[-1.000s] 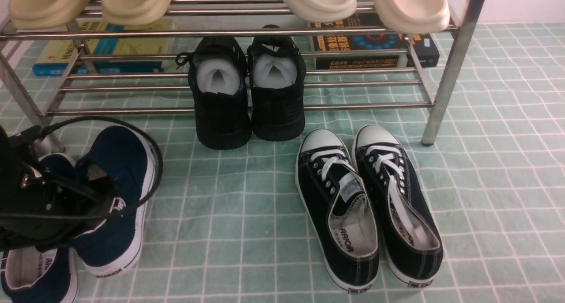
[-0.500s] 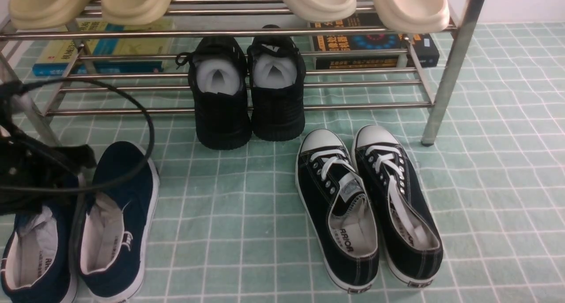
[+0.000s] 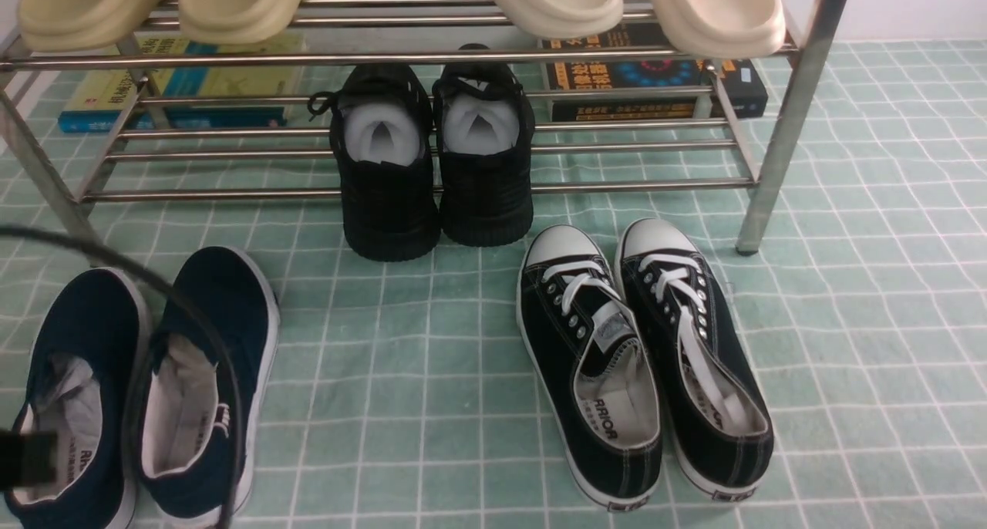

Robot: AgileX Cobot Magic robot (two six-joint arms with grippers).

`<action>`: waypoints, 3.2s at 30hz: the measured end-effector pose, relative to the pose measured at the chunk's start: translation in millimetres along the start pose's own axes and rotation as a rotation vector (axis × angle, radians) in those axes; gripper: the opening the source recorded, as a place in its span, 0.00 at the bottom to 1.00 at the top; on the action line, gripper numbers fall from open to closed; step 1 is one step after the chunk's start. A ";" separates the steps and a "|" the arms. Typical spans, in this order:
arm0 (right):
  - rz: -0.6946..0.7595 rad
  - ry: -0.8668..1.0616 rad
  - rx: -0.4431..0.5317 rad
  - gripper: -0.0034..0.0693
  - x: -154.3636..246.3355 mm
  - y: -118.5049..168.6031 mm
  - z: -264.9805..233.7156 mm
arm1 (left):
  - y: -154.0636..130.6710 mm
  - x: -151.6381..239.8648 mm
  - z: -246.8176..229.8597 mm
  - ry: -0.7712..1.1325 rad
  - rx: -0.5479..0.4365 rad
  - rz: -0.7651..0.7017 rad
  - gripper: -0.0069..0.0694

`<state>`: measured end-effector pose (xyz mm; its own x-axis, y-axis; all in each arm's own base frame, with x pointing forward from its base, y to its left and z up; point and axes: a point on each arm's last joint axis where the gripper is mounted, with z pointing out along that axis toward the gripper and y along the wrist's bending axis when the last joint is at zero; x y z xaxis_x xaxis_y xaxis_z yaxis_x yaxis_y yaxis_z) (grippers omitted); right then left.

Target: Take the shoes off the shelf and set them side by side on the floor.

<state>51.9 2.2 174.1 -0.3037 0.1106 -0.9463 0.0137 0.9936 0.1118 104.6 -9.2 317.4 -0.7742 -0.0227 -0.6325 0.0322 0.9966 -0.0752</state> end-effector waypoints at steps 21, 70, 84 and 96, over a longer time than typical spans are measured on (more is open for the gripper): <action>0.000 0.000 0.000 0.38 0.0 0.0 0.0 | -2.7 63.0 23.2 -0.400 0.117 -0.028 0.09; 0.000 0.000 0.000 0.38 0.0 0.0 0.0 | 20.2 130.2 77.1 -0.608 -0.047 -0.044 0.12; 0.000 0.000 0.000 0.38 0.0 0.0 0.0 | 20.2 130.2 76.9 -0.608 -0.047 -0.044 0.13; 0.000 0.000 0.000 0.38 0.0 0.0 0.0 | 20.3 130.2 76.9 -0.607 -0.047 -0.044 0.14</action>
<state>51.9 2.2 174.1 -0.3037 0.1106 -0.9463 0.0137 0.9936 0.1118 53.1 2.0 174.2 -0.2747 -0.0908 -0.9572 -0.0305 0.9959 -0.0857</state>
